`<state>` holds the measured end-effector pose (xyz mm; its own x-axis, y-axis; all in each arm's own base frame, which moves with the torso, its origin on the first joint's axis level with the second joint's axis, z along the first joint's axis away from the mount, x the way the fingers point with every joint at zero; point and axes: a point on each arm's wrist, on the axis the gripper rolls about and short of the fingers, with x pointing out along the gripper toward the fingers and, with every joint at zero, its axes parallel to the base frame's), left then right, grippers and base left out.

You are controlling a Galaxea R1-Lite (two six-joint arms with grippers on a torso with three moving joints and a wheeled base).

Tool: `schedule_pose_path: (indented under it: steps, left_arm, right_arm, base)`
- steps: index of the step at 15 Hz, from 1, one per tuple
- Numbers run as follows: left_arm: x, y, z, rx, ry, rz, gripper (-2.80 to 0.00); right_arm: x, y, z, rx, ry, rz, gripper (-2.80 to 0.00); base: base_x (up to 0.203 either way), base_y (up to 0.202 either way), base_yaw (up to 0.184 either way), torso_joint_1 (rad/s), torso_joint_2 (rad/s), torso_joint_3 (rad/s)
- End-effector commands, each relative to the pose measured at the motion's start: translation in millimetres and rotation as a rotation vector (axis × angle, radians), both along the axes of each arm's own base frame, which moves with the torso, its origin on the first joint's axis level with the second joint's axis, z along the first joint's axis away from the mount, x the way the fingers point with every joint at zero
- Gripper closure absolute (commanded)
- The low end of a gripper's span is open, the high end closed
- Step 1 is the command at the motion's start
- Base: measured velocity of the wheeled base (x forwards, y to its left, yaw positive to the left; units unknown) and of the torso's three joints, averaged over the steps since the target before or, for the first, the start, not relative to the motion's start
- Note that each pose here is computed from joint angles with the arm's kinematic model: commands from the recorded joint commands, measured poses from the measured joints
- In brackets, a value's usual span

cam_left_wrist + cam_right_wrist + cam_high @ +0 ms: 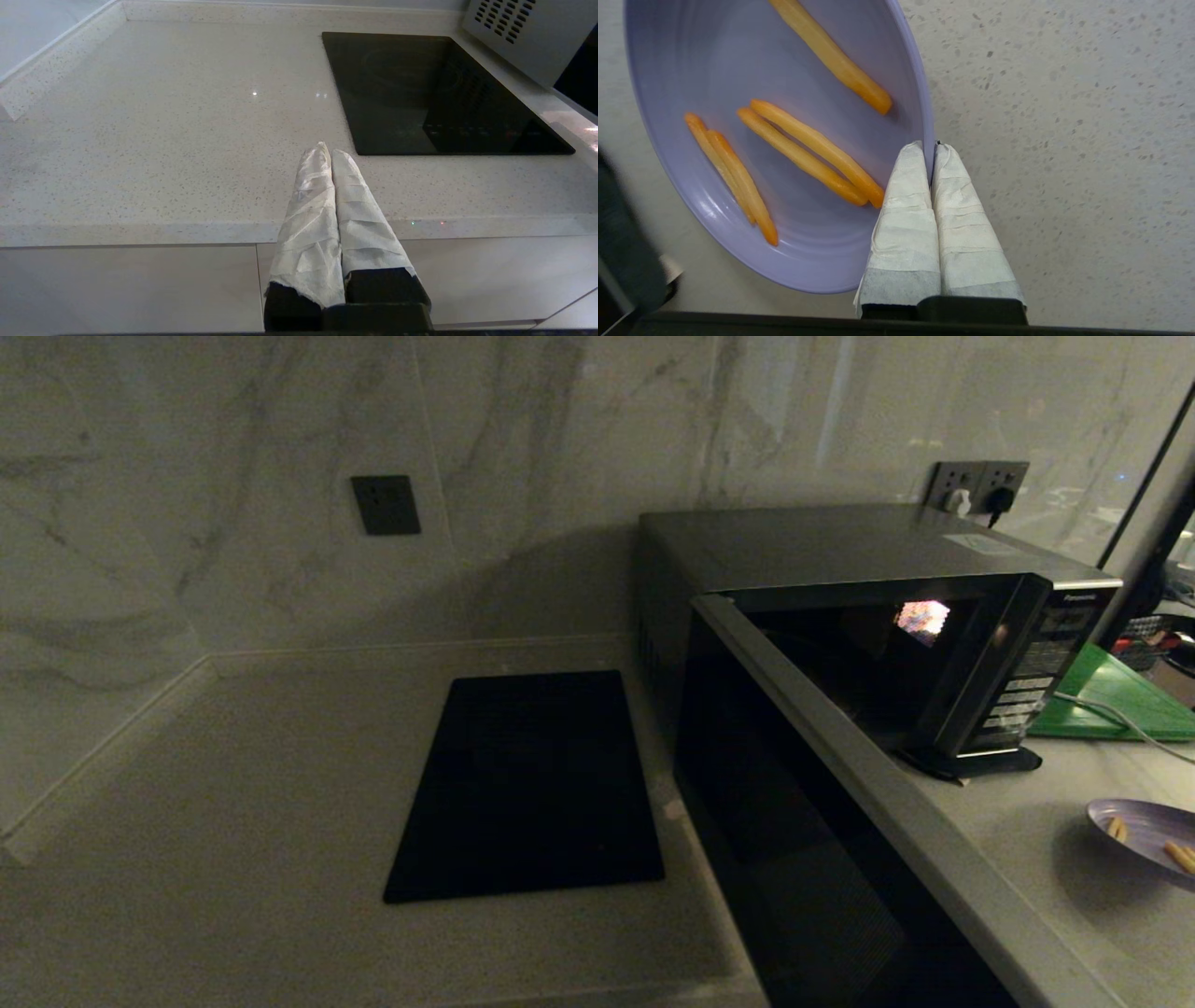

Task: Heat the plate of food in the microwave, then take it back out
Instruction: Put the plate in the microwave oven

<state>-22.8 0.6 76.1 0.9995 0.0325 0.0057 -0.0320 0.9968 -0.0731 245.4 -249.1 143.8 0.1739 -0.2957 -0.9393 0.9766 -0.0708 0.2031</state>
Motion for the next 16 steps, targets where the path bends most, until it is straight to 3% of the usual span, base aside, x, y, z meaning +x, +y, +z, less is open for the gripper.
schedule_pose_path:
  steps: [1,10,16]
  left_arm:
    - [0,0,0,-0.001,0.001,0.001,0.00]
    - [0,0,0,-0.001,0.001,0.001,0.00]
    - [0,0,0,-0.001,0.001,0.001,0.00]
  right_arm:
    - [-5,1,9,0.000,-0.035,-0.005,0.00]
    - [-38,35,46,-0.005,-0.145,0.115,0.00]
    - [-58,102,63,0.015,-0.217,0.324,0.00]
  base:
    - [0.000,0.000,0.000,0.000,0.00,0.000]
    - [0.000,0.000,0.000,0.000,0.00,0.000]
    - [0.000,0.000,0.000,0.000,0.00,0.000]
